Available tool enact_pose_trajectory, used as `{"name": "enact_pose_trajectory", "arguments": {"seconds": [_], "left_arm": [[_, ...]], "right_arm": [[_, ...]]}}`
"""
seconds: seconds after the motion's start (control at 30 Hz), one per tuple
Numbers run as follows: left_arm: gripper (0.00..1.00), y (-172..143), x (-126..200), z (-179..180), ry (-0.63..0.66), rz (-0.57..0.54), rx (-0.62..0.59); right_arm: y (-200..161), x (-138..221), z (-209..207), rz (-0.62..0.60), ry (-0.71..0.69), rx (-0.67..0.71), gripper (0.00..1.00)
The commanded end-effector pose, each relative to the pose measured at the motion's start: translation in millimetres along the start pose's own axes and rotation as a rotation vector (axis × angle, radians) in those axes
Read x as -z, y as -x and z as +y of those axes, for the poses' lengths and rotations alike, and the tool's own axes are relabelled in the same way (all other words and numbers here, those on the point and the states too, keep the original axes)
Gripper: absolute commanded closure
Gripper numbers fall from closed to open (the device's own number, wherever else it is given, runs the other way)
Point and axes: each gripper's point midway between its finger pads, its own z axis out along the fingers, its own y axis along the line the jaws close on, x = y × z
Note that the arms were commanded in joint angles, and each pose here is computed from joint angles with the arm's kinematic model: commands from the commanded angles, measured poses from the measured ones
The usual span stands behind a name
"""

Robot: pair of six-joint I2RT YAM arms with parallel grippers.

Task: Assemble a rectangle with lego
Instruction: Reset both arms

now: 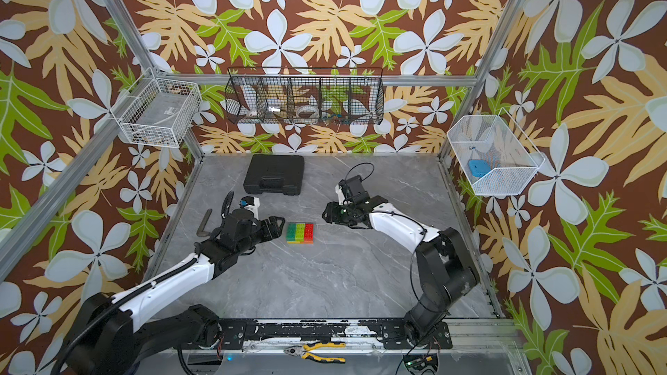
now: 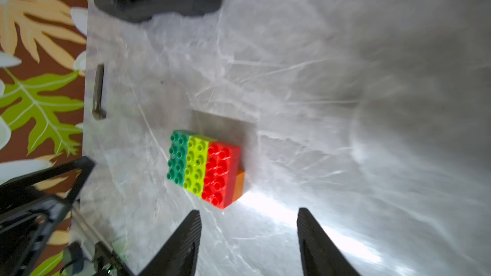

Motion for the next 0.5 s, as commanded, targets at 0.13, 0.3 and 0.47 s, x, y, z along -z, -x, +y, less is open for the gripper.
{"name": "enact_pose_trajectory", "arguments": {"seconds": [0.13, 0.3, 0.47], "left_arm": [[0.00, 82, 68, 44, 0.211, -0.547, -0.041], [0.00, 115, 104, 74, 0.453, -0.814, -0.063], [0.00, 108, 104, 112, 0.752, -0.828, -0.151]], "right_arm": [[75, 107, -77, -0.604, -0.428, 0.199, 0.25], [88, 180, -148, -0.841, -0.891, 0.235, 0.17], [63, 203, -231, -0.963, -0.924, 0.014, 0.20]]}}
